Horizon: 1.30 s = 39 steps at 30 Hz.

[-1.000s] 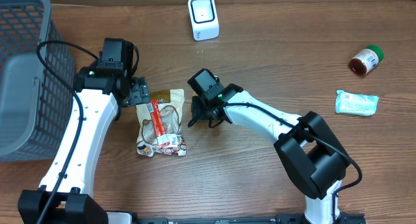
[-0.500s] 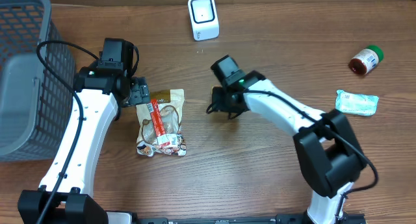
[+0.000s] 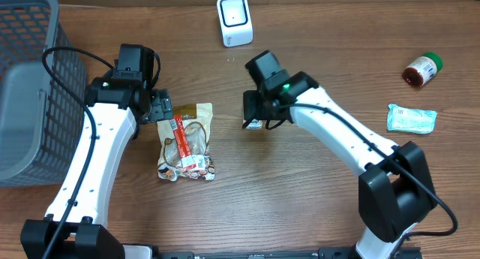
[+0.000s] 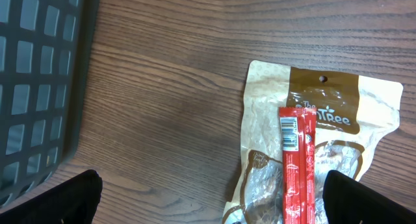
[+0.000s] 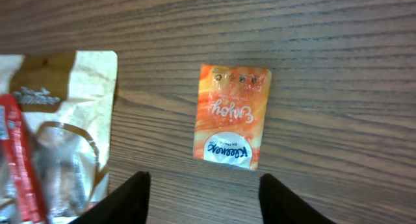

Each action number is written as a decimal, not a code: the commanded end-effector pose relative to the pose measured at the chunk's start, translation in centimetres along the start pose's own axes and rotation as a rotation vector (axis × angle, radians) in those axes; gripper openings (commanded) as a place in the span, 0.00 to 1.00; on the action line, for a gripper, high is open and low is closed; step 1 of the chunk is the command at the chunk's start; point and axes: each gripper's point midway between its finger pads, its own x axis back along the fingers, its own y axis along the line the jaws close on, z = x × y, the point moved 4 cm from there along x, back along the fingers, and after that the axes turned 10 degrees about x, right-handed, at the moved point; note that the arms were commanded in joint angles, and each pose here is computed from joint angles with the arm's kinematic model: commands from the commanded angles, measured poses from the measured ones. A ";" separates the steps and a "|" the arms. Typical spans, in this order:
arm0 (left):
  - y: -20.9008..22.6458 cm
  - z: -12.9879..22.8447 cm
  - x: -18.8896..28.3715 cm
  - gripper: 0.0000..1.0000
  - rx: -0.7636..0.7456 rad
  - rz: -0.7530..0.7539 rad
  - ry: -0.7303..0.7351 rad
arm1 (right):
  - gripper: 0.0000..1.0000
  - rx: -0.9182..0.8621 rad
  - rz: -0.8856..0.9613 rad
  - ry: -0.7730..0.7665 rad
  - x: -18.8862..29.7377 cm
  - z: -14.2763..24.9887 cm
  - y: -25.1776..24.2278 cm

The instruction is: Scan the item barcode

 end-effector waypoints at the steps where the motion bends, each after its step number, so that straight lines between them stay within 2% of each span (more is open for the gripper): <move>1: 0.0 -0.1 -0.1 1.00 -0.002 -0.005 -0.003 | 0.61 0.070 0.129 -0.096 1.4 -0.9 0.7; 3: 0.0 -0.1 -0.1 1.00 -0.002 -0.006 -0.003 | 0.66 0.095 0.185 -0.117 1.2 -0.8 1.0; 9: 0.0 -0.1 -0.1 1.00 -0.002 -0.006 -0.003 | 0.67 0.135 0.256 -0.149 0.0 -0.8 1.9; 17: 0.0 -0.1 -0.1 1.00 -0.002 -0.006 -0.003 | 0.58 0.163 0.290 -0.132 -4.8 -0.4 2.6; 20: 0.0 -0.1 -0.1 1.00 -0.002 -0.006 -0.003 | 0.57 0.175 0.372 -0.167 -6.2 -0.6 2.1; 23: 0.0 -0.1 -0.1 1.00 -0.002 -0.005 -0.003 | 0.57 0.179 0.376 -0.172 -6.5 -0.6 2.2; 28: 0.0 -0.1 -0.1 1.00 -0.002 -0.006 -0.003 | 0.49 0.176 0.369 -0.183 -6.6 -0.9 2.4; 35: 0.0 -0.1 -0.1 1.00 -0.002 -0.006 -0.003 | 0.48 0.178 0.374 -0.173 -6.9 -0.5 2.2; 39: 0.0 -0.1 -0.1 1.00 -0.002 -0.006 -0.003 | 0.44 0.179 0.382 -0.155 -7.5 0.4 1.7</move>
